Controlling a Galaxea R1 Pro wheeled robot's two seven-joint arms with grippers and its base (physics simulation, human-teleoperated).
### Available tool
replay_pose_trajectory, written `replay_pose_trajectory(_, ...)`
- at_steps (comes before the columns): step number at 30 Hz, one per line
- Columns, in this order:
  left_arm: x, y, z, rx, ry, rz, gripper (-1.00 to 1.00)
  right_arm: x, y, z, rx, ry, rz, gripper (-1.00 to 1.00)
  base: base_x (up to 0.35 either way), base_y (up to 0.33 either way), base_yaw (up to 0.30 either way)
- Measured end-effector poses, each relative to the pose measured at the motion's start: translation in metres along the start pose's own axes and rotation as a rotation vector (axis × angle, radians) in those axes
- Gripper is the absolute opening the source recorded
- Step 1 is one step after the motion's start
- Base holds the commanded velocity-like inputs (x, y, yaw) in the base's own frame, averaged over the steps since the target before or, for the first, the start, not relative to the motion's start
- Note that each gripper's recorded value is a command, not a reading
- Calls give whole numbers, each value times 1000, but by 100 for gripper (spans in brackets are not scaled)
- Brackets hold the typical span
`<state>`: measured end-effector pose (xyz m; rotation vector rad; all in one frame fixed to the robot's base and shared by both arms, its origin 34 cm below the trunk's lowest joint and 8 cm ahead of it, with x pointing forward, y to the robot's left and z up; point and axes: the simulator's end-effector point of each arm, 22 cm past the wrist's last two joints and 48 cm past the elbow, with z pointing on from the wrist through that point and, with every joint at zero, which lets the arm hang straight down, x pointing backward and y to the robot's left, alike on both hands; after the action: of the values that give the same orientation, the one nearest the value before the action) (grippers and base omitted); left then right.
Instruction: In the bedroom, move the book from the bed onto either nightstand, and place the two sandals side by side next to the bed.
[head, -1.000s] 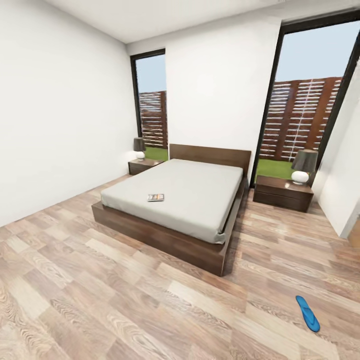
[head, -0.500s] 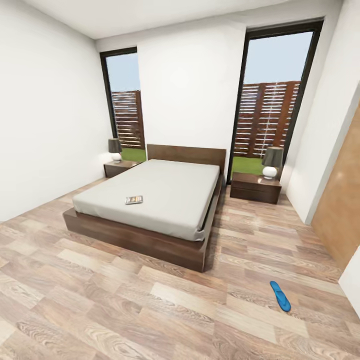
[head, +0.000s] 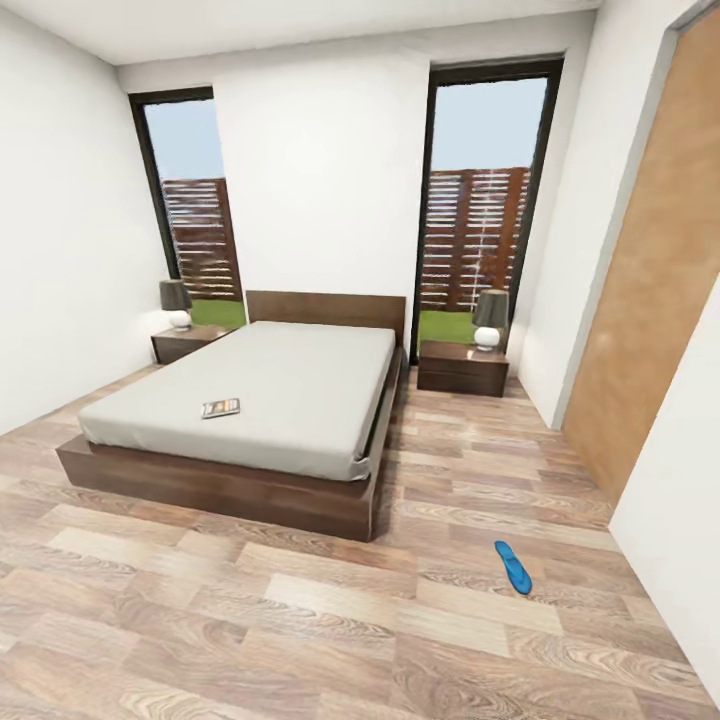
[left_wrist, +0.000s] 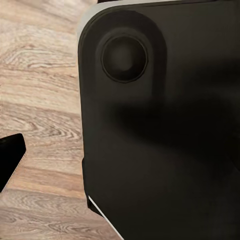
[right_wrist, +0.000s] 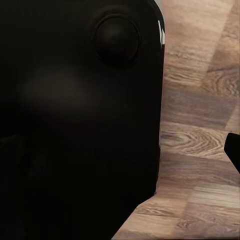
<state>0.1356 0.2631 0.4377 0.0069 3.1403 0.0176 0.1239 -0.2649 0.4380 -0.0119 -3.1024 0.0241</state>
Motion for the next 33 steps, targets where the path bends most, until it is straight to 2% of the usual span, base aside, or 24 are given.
replay_pose_trajectory(33,0,0,0,0,0,1,100,0,1,0,-1,0,1,100,0,0,-299)
